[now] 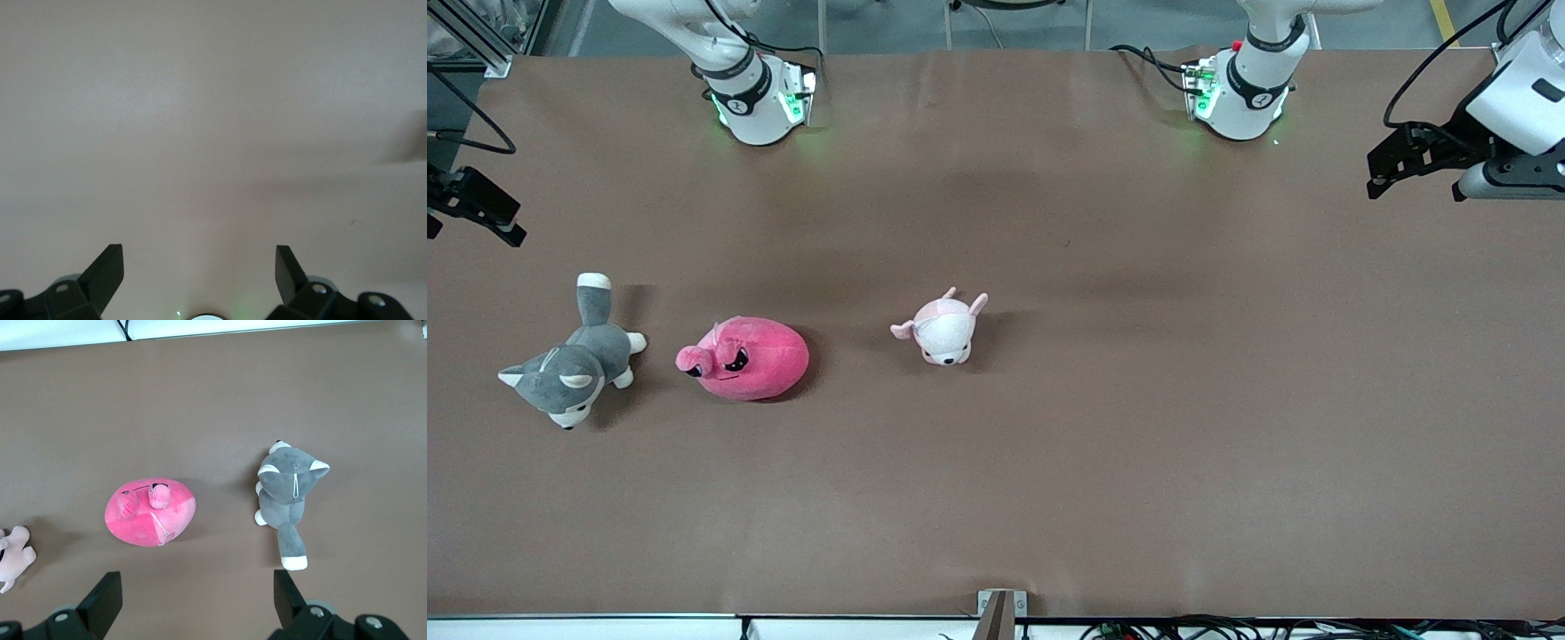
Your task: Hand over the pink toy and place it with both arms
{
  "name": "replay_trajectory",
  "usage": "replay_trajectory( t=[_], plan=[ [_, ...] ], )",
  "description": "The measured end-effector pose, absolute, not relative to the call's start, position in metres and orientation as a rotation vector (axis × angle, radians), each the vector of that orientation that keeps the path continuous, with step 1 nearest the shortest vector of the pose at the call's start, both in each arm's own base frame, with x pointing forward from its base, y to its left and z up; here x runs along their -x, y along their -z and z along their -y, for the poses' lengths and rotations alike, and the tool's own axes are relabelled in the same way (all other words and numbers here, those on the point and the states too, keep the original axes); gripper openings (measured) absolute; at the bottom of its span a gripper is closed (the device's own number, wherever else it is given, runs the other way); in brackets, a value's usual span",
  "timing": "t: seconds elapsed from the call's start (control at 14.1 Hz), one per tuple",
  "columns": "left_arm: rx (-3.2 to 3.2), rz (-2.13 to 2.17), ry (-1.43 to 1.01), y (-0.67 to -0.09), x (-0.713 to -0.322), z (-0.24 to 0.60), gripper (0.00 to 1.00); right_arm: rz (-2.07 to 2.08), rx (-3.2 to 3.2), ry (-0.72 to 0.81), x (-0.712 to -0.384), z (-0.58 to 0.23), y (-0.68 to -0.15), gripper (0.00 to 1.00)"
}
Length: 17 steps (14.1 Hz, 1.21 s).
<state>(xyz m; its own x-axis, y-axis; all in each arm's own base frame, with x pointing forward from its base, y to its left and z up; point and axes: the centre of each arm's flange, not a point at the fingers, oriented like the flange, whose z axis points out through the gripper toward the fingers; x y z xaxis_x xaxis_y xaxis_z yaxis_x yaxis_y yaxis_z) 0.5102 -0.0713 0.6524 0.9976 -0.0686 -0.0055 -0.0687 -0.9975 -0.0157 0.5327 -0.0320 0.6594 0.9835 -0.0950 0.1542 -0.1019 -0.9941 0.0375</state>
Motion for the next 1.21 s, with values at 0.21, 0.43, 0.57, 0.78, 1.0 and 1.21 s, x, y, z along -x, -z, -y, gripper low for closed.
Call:
replay_trajectory(
  t=[0.21, 0.43, 0.57, 0.78, 1.0, 1.21],
  plan=[
    [3.124, -0.108, -0.007, -0.653, -0.510, 0.072, 1.00, 0.155, -3.082, -0.250, -0.532, 0.033, -0.664, 1.00],
    [3.124, -0.102, -0.004, -0.653, -0.510, 0.070, 1.00, 0.163, -3.082, -0.251, -0.532, 0.035, -0.664, 1.00],
    [3.124, -0.101, -0.002, -0.654, -0.511, 0.069, 1.00, 0.181, -3.080, -0.251, -0.532, 0.042, -0.664, 1.00],
    [3.125, -0.101, 0.007, -0.656, -0.511, 0.069, 1.00, 0.216, -3.078, -0.250, -0.531, 0.054, -0.664, 1.00],
    [3.125, -0.104, 0.006, -0.657, -0.510, 0.070, 1.00, 0.225, -3.073, -0.249, -0.530, 0.056, -0.664, 1.00],
    [3.124, -0.105, -0.004, -0.657, -0.509, 0.070, 1.00, 0.205, -3.074, -0.246, -0.531, 0.049, -0.664, 1.00]
  ],
)
